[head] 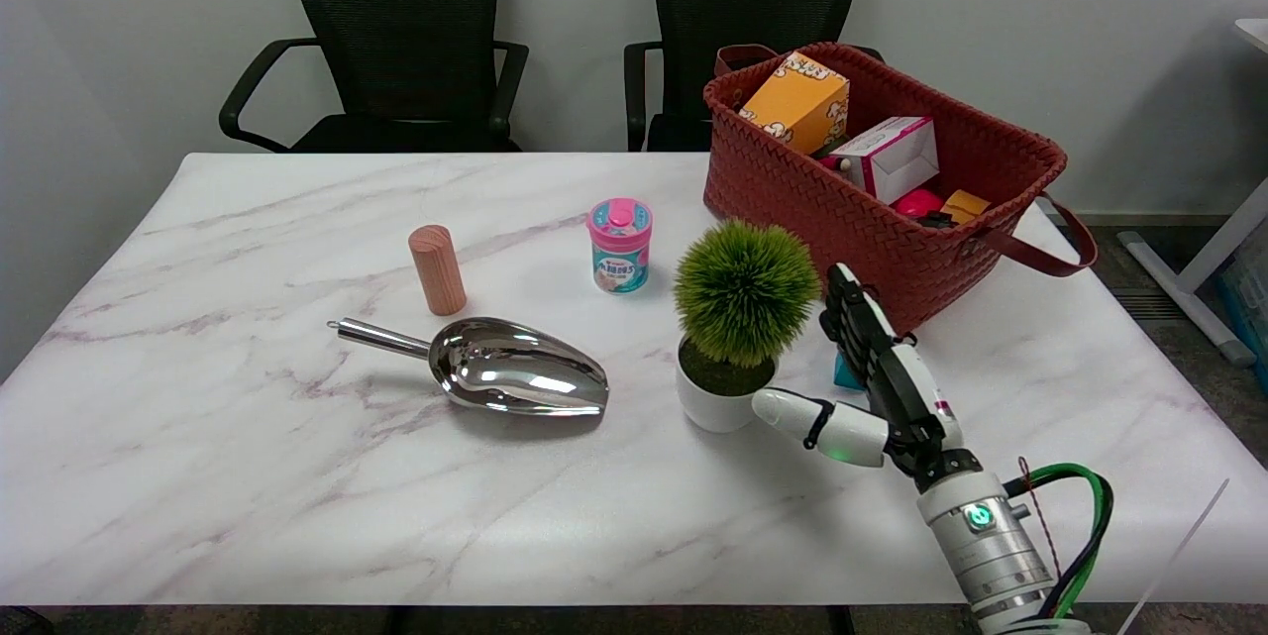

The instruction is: Pick up the potted plant.

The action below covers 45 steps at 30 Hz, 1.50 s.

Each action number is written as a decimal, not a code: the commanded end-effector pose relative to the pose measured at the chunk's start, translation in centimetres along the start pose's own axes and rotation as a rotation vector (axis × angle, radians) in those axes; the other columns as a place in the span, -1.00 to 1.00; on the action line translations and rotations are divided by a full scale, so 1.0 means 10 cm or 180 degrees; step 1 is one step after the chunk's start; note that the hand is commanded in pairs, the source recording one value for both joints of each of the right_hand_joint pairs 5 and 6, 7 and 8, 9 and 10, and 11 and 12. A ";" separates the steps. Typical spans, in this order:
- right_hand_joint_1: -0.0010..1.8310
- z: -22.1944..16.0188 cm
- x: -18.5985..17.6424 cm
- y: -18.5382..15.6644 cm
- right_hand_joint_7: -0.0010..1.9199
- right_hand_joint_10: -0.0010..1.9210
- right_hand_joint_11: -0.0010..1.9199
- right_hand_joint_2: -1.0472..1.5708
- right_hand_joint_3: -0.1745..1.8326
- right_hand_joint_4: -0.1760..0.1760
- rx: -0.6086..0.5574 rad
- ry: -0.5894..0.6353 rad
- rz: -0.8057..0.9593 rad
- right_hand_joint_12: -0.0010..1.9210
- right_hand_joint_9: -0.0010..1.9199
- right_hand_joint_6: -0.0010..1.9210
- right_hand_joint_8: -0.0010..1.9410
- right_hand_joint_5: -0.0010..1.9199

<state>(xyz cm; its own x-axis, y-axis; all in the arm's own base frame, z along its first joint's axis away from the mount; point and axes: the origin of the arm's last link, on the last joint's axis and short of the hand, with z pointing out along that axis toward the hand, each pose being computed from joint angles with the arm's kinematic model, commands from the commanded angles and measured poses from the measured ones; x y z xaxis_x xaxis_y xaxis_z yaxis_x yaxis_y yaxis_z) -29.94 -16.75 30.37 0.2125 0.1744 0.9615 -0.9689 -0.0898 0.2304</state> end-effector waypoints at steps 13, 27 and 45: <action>0.19 0.17 -0.04 0.31 -1.00 -1.00 -0.92 0.37 -0.81 0.00 -0.0400 -0.0132 0.0069 -0.92 -1.00 -1.00 -1.00 -1.00; 0.18 0.25 -0.11 0.32 -1.00 -1.00 -0.92 0.39 -0.84 0.00 -0.0409 -0.0219 0.0052 -0.92 -1.00 -1.00 -1.00 -1.00; 0.17 0.31 -0.28 0.32 -1.00 -1.00 -0.92 0.40 -0.86 0.00 -0.0433 -0.0331 0.0168 -0.92 -1.00 -1.00 -1.00 -1.00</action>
<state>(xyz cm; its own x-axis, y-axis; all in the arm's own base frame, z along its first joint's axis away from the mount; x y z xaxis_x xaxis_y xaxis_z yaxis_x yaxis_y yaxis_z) -32.92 -19.92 29.89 0.1879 0.0962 0.9775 -0.9821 0.0294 0.1859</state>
